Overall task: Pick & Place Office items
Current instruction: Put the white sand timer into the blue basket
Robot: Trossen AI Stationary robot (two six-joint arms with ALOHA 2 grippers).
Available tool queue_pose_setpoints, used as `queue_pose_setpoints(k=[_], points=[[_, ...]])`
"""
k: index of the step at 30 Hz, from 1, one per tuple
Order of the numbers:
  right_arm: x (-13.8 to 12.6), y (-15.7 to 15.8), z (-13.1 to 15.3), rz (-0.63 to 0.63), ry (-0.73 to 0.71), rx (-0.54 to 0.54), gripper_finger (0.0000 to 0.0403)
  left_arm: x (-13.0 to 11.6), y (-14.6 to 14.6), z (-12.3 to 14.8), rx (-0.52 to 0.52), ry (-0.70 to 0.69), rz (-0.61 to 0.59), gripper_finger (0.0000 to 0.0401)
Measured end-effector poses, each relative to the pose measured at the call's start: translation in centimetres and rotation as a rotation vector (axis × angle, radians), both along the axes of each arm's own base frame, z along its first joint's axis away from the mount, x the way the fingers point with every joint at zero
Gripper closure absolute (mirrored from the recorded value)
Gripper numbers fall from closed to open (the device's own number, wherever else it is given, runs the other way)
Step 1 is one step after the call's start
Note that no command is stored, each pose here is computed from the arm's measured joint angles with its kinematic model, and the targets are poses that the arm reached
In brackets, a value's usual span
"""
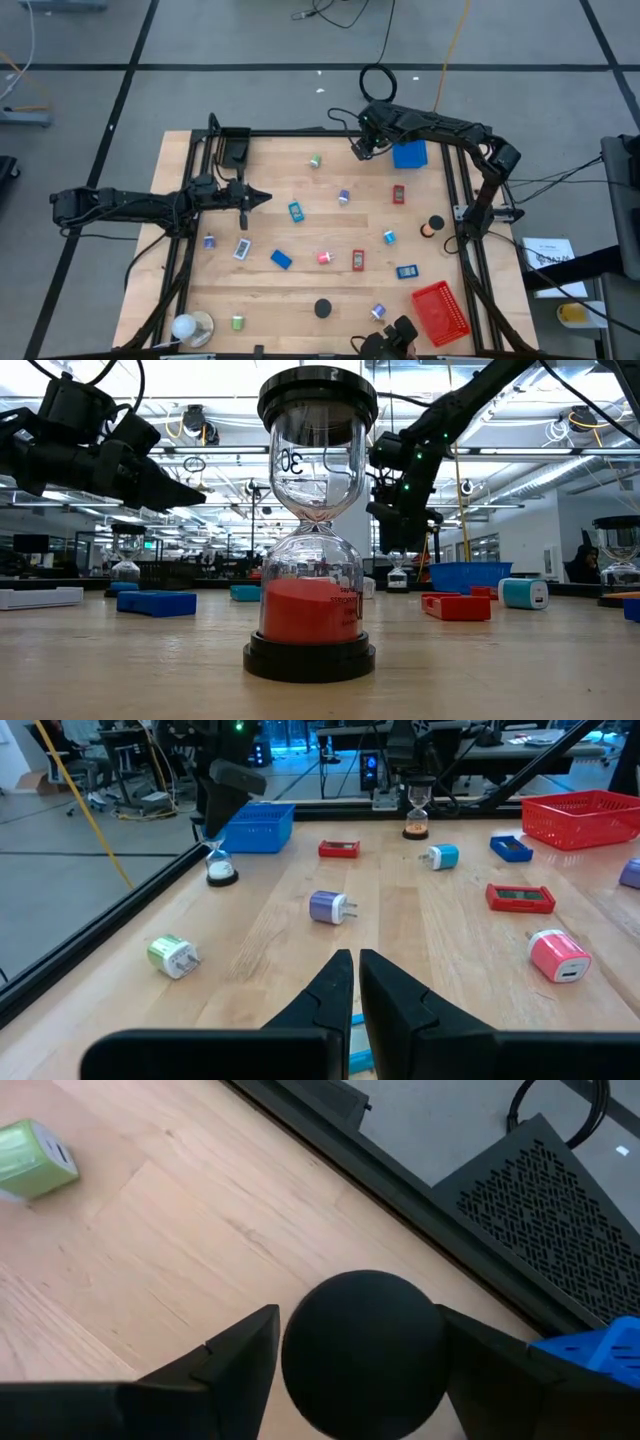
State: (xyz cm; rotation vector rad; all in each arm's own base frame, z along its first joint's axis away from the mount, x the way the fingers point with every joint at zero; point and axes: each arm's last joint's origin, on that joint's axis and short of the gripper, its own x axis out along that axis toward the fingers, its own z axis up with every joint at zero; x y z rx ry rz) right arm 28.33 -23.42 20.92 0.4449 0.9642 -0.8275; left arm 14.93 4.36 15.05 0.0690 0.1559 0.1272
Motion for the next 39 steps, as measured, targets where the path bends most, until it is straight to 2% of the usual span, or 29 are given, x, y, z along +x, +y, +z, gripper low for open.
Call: queue_pose_setpoints(k=[6,14,20,24,27,32,39], points=[[0.1,0.0,0.0,0.001,-0.003,-0.003,0.0194,0.0,0.0,0.0,0.000,0.000,0.000,0.0371],[-0.2,0.2,0.3,-0.010,-0.005,0.006,0.0186,0.0,0.0,0.0,0.000,0.001,0.000,0.0370],[-2.5,0.7,4.0,-0.056,-0.042,-0.025,0.0194,0.0,0.0,0.0,0.000,0.002,0.000,0.0370],[-5.1,1.0,6.9,-0.145,-0.043,-0.088,0.0191,0.0,0.0,0.0,0.000,0.001,0.000,0.0370],[-7.3,0.7,8.0,-0.216,-0.014,-0.104,0.0189,0.0,0.0,0.0,-0.002,0.001,0.001,0.0370],[-9.3,-0.7,7.5,-0.290,0.010,-0.085,0.0194,0.0,0.0,0.0,-0.005,0.000,0.001,0.0370],[-11.4,-1.9,3.7,-0.312,0.030,-0.026,0.0190,0.0,0.0,-0.1,-0.005,0.007,0.001,0.0370]])
